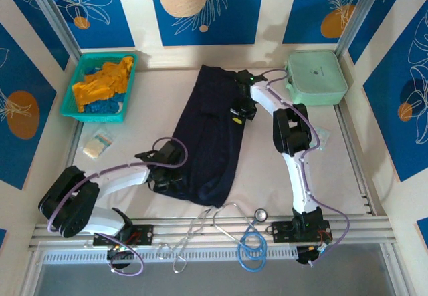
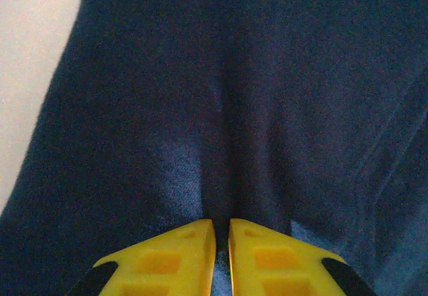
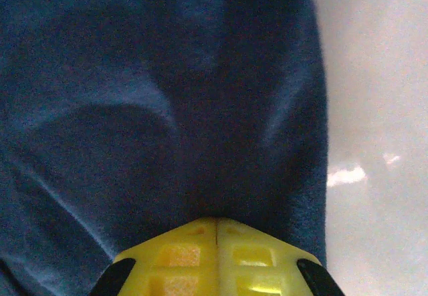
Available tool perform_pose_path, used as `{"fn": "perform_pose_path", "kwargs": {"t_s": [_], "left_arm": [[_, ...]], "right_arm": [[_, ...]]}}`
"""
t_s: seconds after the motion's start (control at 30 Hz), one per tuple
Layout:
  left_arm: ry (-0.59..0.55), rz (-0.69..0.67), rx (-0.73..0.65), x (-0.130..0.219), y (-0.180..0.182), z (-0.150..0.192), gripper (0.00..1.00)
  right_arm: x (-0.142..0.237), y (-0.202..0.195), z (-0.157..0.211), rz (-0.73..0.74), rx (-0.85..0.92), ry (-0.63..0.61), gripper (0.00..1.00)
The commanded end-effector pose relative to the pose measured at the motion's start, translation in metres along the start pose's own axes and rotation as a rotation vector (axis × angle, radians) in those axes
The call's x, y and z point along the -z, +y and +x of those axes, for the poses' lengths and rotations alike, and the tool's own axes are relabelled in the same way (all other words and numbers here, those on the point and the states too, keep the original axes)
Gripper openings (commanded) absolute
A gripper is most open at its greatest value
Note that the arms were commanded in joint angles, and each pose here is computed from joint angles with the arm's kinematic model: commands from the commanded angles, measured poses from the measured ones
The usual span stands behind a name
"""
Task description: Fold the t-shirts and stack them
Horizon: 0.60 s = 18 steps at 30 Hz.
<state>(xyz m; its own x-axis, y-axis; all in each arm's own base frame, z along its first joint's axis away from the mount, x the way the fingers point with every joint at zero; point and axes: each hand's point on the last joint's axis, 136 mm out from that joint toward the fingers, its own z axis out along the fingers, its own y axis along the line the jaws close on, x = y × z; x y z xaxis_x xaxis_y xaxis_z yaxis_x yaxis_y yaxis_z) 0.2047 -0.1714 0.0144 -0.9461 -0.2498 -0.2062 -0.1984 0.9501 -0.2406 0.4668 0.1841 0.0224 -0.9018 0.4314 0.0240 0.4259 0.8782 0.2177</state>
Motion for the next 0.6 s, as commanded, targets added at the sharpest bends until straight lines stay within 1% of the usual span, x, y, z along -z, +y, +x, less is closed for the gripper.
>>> {"fn": "perform_pose_path", "kwargs": {"t_s": [0.0, 0.13, 0.33, 0.57], "left_arm": [[0.197, -0.095, 0.041, -0.010, 0.022, 0.055, 0.17], [0.219, -0.094, 0.018, -0.014, 0.007, 0.067, 0.17], [0.251, -0.105, -0.029, -0.022, -0.012, 0.084, 0.17], [0.255, -0.135, -0.059, -0.021, -0.018, 0.088, 0.16]], "right_arm": [[-0.016, -0.030, -0.015, 0.087, 0.066, 0.026, 0.00], [-0.016, -0.029, -0.028, 0.063, 0.136, 0.024, 0.00], [-0.015, -0.026, -0.037, 0.052, 0.233, 0.014, 0.00], [-0.017, -0.025, -0.040, 0.056, 0.280, 0.024, 0.00]]}}
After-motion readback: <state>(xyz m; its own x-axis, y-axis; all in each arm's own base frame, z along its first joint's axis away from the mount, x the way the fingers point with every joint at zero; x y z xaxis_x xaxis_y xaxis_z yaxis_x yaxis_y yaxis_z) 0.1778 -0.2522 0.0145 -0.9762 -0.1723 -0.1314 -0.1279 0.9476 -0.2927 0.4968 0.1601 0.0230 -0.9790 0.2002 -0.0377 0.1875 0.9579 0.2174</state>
